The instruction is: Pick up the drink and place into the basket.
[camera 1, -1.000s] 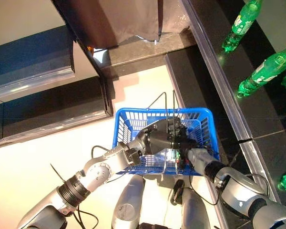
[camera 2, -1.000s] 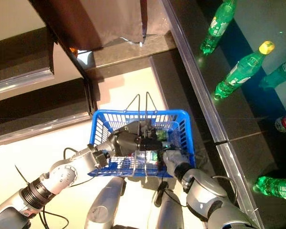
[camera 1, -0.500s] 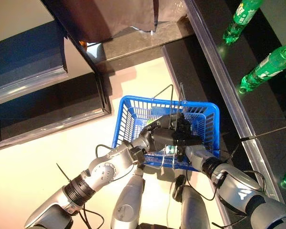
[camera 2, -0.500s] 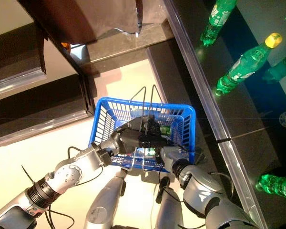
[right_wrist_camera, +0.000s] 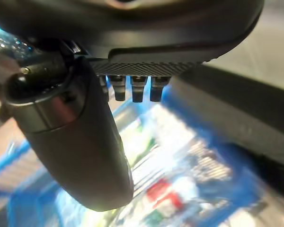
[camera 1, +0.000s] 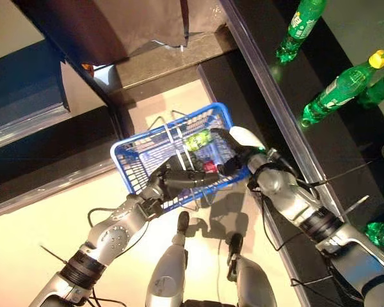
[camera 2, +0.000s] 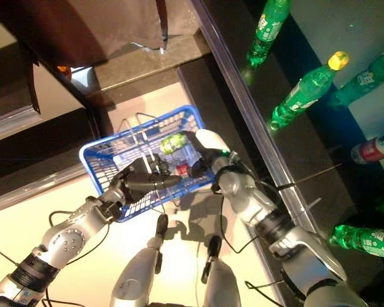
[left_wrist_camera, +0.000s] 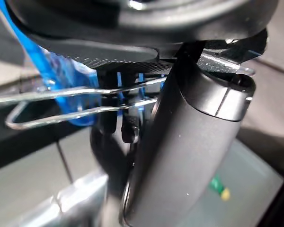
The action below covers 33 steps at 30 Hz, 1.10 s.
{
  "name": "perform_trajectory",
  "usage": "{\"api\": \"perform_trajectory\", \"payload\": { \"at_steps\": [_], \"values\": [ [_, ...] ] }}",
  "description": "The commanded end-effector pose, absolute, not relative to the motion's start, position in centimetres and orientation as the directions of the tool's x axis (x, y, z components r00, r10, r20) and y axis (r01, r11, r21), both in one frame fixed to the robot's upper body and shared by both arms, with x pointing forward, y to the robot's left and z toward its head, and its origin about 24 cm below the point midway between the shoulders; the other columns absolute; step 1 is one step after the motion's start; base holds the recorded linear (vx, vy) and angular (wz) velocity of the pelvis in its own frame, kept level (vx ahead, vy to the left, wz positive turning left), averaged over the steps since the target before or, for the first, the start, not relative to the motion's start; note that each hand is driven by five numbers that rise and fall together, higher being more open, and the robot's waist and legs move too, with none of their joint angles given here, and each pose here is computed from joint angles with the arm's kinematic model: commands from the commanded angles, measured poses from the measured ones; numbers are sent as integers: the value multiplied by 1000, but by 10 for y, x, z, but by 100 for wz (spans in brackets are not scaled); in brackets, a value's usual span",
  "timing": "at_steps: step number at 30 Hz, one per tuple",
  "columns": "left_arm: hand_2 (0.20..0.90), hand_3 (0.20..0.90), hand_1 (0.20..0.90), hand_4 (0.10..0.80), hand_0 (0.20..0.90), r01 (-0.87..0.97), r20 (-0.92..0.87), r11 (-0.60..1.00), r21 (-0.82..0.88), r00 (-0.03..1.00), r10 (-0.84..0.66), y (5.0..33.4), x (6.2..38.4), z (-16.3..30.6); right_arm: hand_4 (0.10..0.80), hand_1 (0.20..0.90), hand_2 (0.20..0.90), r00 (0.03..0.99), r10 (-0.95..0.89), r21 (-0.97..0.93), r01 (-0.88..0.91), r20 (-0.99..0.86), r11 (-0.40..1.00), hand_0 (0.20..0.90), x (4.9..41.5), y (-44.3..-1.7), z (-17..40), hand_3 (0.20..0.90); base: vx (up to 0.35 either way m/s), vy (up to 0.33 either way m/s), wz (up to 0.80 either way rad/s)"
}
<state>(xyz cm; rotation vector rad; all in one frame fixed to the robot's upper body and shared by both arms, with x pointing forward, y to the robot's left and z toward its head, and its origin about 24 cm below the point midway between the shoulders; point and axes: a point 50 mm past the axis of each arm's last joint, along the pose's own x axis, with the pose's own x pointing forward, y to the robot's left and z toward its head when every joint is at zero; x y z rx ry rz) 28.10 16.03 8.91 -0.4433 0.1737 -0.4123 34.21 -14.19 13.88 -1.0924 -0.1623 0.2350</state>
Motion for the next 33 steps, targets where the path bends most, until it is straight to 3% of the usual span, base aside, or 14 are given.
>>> {"api": "perform_trajectory", "payload": {
  "at_steps": [1,6,10,13,23,29,33],
  "values": [
    [300,200,300,100,300,640,526,675,-368,742,-417,148,264,201,800,900,900,930,273,-871,89,246,483,900,327,-153,181,900,47,-29,1],
    [300,200,300,100,300,496,424,760,-420,848,-318,162,266,180,800,900,900,873,230,-746,200,430,635,900,309,-161,194,900,67,-29,-2],
    [300,200,300,100,300,395,337,791,-467,907,-253,163,269,159,800,900,900,746,208,-548,242,633,801,900,292,-153,215,900,84,-20,-10],
    [300,200,300,100,300,296,253,794,-531,950,-185,164,269,136,800,900,900,627,35,-293,312,778,904,900,279,-158,221,900,93,2,-11],
    [300,200,300,100,300,176,42,772,-611,981,-191,160,250,84,800,900,900,519,-371,89,489,770,868,900,264,-197,202,900,83,6,-5],
    [300,200,300,100,300,205,86,769,-606,977,-193,158,259,90,800,900,900,541,-425,116,514,726,850,900,285,-202,207,900,-65,22,-5],
    [300,200,300,100,300,245,175,763,-599,969,-174,153,275,114,800,900,900,488,-435,152,516,757,843,900,299,-201,235,900,-242,47,-8]
  ]
}}
